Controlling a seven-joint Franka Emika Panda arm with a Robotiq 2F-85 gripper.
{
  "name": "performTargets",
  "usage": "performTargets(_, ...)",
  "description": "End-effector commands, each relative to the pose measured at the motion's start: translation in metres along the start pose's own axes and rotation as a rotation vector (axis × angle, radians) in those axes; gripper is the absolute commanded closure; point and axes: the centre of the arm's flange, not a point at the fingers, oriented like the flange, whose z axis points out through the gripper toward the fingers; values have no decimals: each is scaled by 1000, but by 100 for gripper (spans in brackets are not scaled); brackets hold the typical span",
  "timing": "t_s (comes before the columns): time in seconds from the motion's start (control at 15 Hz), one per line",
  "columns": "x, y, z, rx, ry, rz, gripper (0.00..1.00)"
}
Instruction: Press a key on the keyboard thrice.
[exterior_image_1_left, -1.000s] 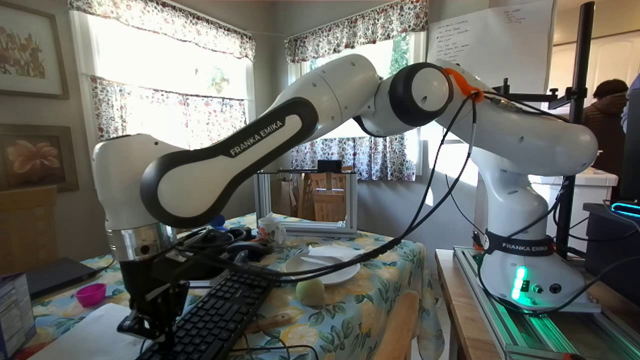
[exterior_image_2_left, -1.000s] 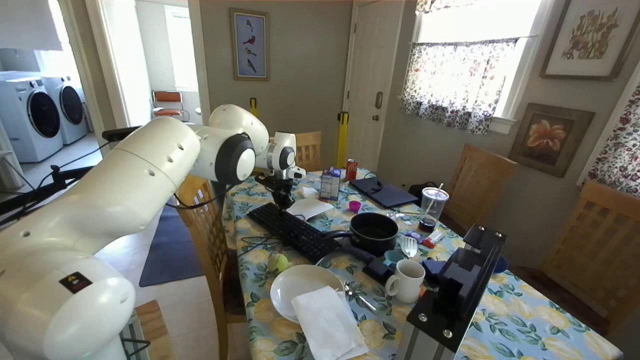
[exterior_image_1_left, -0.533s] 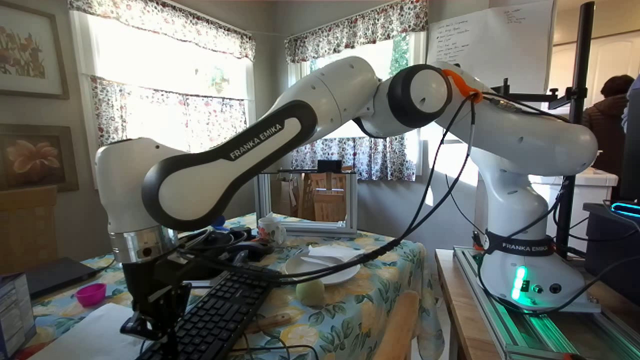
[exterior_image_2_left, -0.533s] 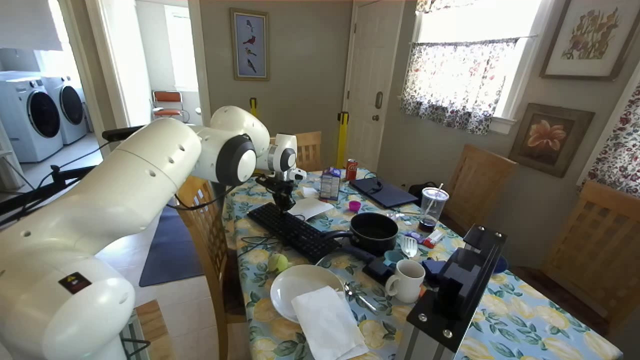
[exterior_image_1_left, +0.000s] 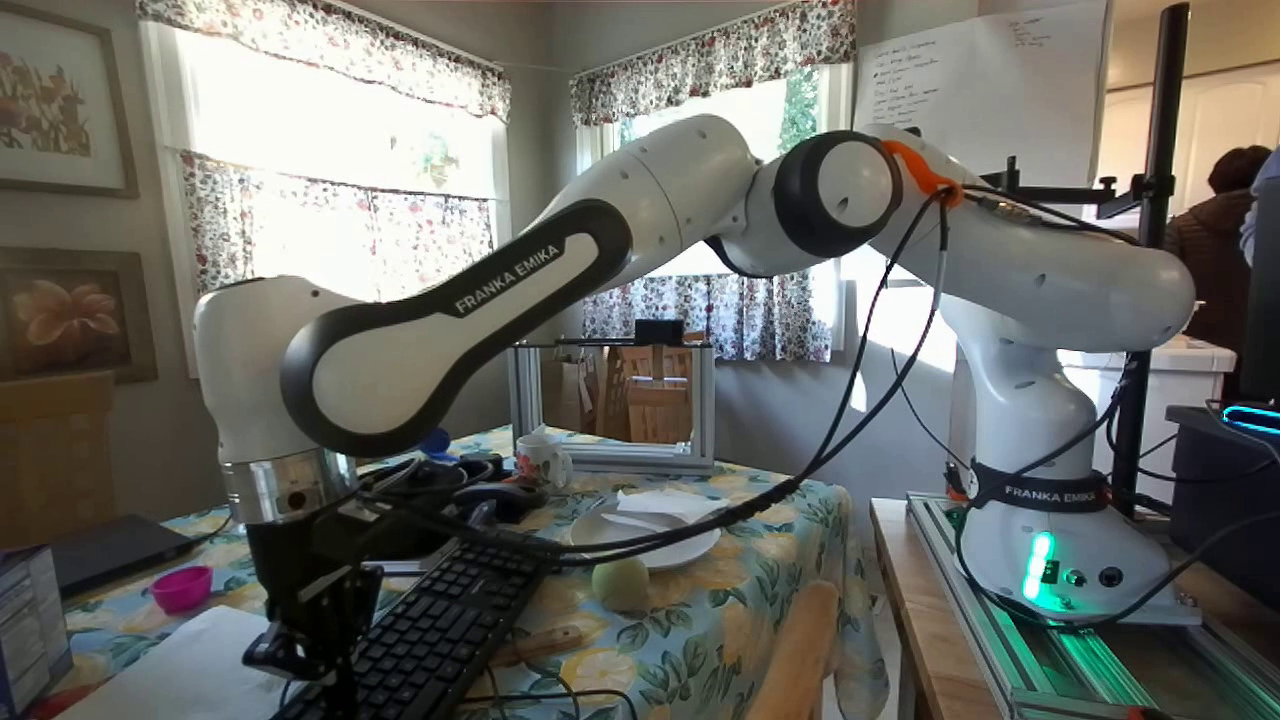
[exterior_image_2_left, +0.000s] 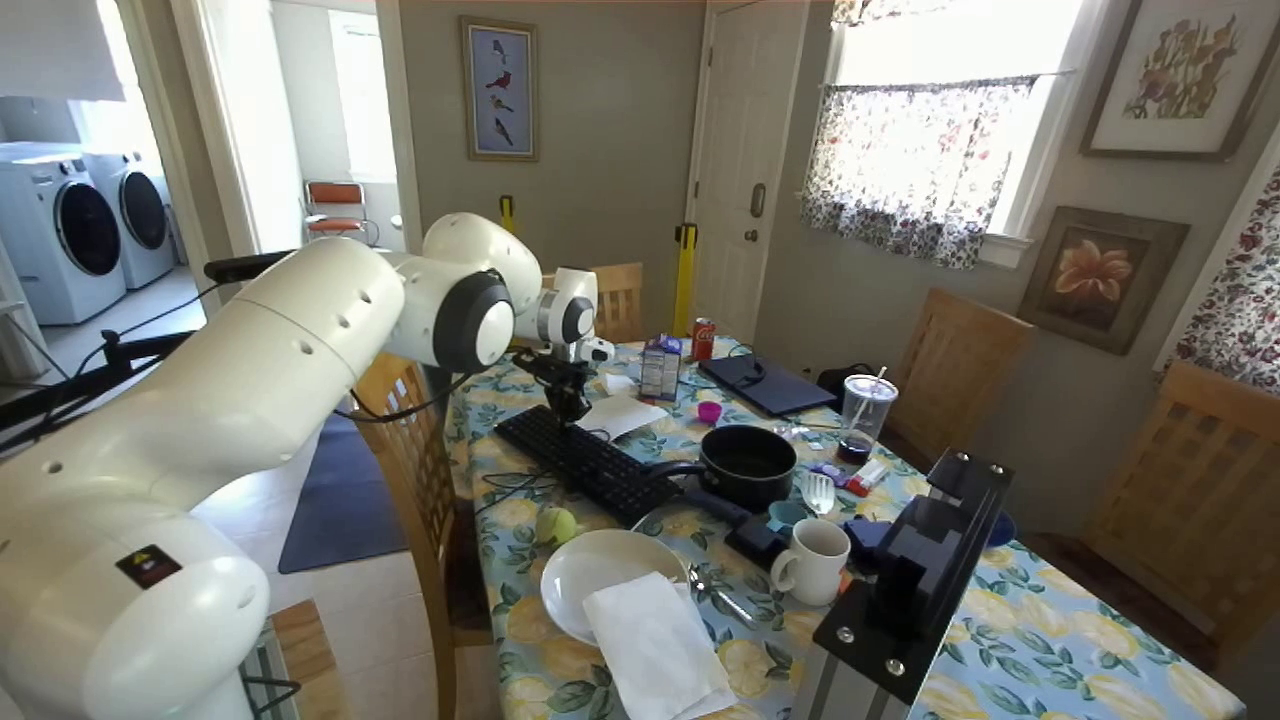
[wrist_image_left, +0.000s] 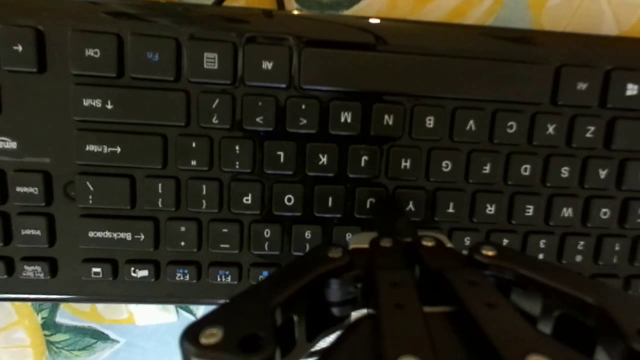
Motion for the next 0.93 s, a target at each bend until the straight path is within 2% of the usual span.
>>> performTargets(0.0, 8, -10, -7, 10, 5, -6, 100)
performTargets(0.33, 9, -17, -26, 22, 41, -8, 100)
performTargets(0.87, 11, -14, -22, 24, 29, 1, 100)
